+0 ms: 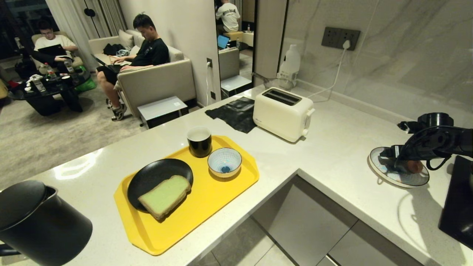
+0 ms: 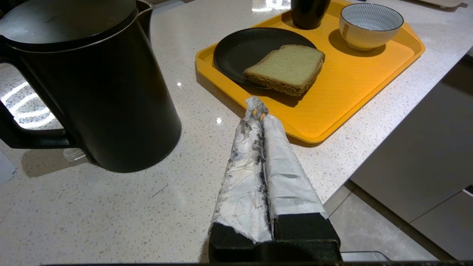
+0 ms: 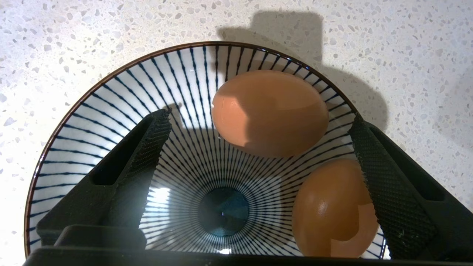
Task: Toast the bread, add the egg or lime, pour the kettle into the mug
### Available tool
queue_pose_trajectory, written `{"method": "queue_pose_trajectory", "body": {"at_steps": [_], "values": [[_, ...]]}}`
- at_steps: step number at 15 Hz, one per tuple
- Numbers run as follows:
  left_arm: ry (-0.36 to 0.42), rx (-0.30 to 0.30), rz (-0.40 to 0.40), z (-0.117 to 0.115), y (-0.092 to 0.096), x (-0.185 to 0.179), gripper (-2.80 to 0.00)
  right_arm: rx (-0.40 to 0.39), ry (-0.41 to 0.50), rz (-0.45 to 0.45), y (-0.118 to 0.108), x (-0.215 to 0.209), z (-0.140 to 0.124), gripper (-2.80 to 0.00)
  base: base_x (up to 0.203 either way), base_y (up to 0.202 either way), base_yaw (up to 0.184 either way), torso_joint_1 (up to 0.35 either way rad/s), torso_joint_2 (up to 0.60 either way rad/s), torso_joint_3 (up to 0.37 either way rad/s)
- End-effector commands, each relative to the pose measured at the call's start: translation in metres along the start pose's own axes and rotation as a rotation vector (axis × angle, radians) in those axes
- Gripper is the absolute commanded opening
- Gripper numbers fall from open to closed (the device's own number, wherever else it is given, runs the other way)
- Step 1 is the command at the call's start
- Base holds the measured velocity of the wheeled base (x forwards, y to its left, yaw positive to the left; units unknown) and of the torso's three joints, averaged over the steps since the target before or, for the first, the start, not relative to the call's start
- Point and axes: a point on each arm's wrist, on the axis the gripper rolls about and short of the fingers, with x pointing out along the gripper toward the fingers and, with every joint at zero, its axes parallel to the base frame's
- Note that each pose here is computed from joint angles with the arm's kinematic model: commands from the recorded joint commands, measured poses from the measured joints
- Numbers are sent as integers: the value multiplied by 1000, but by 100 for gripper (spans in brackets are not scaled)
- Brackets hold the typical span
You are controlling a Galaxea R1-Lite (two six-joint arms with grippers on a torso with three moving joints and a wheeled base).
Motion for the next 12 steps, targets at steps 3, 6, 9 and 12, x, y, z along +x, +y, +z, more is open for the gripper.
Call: {"method": "queue_pose_trajectory", "body": {"at_steps": [3,6,9,12], "values": [[-4,1,0,0,0,0,-280,-1,2,1,0,2,0,-280,0,0,0,0,0,0],[-3,1,0,0,0,0,-280,-2,2,3,0,2,-1,-280,0,0,0,0,0,0],[-3,1,0,0,0,0,-280,-2,3,3,0,3,-1,-280,0,0,0,0,0,0],[-3,1,0,0,0,0,-280,-2,3,3,0,3,-1,-280,0,0,0,0,0,0]]}}
